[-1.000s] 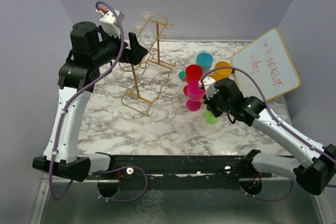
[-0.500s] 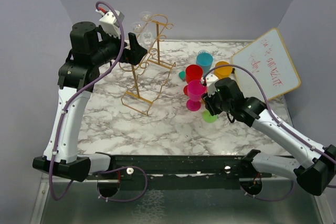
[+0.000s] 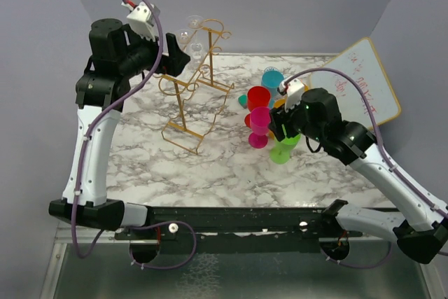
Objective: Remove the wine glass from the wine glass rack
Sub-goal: Place the wine glass at the center of the board, then pick up the wine glass from the wine rack.
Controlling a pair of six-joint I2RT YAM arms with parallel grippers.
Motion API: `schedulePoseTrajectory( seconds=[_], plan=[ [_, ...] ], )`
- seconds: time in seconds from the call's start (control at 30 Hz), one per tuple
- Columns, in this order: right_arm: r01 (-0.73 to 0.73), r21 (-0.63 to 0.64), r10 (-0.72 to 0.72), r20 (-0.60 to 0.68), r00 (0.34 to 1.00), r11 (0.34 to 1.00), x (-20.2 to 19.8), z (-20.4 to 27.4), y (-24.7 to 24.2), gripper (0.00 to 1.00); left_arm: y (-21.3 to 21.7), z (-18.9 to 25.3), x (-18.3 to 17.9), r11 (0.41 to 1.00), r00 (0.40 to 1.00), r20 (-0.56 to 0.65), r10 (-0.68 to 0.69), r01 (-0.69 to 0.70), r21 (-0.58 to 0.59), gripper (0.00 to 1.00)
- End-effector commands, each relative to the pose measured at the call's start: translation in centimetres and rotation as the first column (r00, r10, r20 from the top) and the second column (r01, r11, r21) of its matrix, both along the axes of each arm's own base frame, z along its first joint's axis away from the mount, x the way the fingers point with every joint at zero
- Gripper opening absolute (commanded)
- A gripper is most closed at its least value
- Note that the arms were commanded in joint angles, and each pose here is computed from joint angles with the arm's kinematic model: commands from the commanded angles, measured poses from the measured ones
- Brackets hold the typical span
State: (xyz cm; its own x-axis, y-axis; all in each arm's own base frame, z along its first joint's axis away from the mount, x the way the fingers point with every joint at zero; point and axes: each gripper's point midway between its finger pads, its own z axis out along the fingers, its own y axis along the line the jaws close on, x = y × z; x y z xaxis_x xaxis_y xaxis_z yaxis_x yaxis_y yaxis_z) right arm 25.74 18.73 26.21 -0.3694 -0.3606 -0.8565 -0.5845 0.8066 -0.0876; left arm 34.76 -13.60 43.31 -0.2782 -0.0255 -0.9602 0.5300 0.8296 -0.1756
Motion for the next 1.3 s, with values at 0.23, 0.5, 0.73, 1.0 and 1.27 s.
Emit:
schedulePoseTrajectory(
  seconds=[0.23,0.5,0.73,1.0,1.27],
  plan=[
    [0.008,0.250,0.007,-0.057,0.998,0.968,0.7,4.8,4.2,0.67,5.8,1.7,6.5,0.992,0.996,0.000,0.088,-0.087,-0.089,0.99],
    [-0.028,0.329,0.043,-0.038,0.998,0.944,1.0,7.2,5.8,0.68,7.7,1.1,9.5,0.979,0.996,-0.016,0.085,-0.086,-0.183,0.96],
    [0.023,0.329,-0.012,-0.036,0.999,0.944,1.3,6.9,5.0,0.69,6.6,1.0,12.4,0.939,0.999,-0.051,0.019,-0.035,-0.342,0.88],
    [0.065,0.311,-0.055,-0.040,0.998,0.948,1.2,6.5,3.9,0.69,5.6,-0.7,15.0,0.910,0.992,-0.085,-0.091,0.049,-0.412,0.81],
    [0.104,0.312,-0.087,-0.067,0.994,0.944,1.3,6.3,3.7,0.69,4.5,-2.2,16.9,0.889,0.979,-0.126,-0.157,0.085,-0.450,0.75]
  ],
)
